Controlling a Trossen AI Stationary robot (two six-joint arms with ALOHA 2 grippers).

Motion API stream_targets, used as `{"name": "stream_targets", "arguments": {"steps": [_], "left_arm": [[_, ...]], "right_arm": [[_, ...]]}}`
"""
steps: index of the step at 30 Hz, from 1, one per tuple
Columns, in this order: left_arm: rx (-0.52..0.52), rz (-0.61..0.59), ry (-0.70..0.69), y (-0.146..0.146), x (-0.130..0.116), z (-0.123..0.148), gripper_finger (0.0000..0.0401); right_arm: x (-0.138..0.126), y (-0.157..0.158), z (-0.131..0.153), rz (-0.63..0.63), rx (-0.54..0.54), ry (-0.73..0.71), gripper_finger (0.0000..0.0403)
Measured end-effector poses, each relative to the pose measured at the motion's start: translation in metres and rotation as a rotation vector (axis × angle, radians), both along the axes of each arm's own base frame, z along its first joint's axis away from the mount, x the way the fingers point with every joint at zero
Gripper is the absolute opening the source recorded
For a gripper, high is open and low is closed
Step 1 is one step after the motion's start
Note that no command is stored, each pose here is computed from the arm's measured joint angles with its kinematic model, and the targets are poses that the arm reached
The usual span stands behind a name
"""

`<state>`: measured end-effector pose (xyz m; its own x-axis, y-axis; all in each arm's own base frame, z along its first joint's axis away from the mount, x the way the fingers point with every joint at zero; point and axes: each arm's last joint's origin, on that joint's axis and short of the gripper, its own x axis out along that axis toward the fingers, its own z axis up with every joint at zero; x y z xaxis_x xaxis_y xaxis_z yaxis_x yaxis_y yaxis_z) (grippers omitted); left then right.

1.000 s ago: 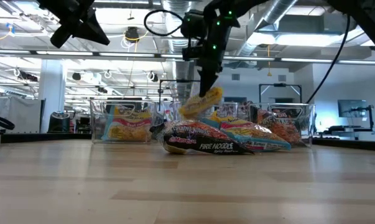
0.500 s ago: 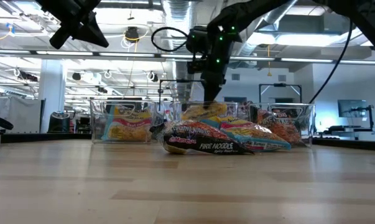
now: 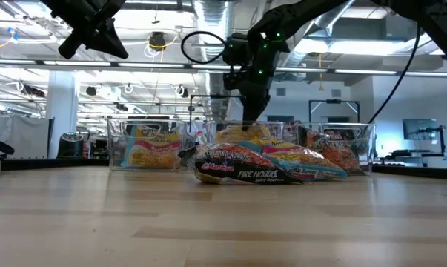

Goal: Sort Maruchan noodles
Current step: Put the yellow noodle pack into the middle transparent bin

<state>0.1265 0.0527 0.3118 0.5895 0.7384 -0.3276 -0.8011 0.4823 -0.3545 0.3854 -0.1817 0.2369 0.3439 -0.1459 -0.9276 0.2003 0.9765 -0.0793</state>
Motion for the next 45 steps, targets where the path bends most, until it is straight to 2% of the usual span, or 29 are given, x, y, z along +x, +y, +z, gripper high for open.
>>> {"name": "stream_targets", "arguments": {"steps": [5, 12, 16, 21, 32, 36, 40, 45], "left_arm": [[0.007, 0.002, 0.009, 0.001, 0.000, 0.000, 0.0000], [0.018, -0.002, 0.022, 0.001, 0.000, 0.000, 0.0000], [0.020, -0.001, 0.024, 0.001, 0.000, 0.000, 0.0000], [0.032, -0.006, 0.040, 0.001, 0.000, 0.000, 0.0000], [0.045, -0.010, 0.054, 0.001, 0.000, 0.000, 0.0000], [0.045, -0.010, 0.053, 0.001, 0.000, 0.000, 0.0000], [0.045, -0.010, 0.053, 0.001, 0.000, 0.000, 0.0000], [0.045, -0.007, 0.053, 0.001, 0.000, 0.000, 0.0000]], "right_arm": [[-0.001, 0.002, 0.004, -0.022, 0.060, -0.016, 0.0119], [-0.003, 0.001, 0.027, -0.085, 0.116, -0.030, 0.0122], [-0.001, 0.006, 0.033, -0.067, 0.288, -0.101, 0.0122], [0.001, 0.011, 0.023, -0.016, 0.462, -0.101, 0.0122], [0.010, 0.001, -0.018, -0.043, 0.541, -0.024, 0.0122], [0.011, -0.002, -0.033, -0.068, 0.522, 0.027, 0.0122], [0.010, -0.006, -0.024, -0.062, 0.500, -0.008, 0.0122], [0.006, -0.012, -0.027, -0.083, 0.509, 0.006, 0.0122]]}}
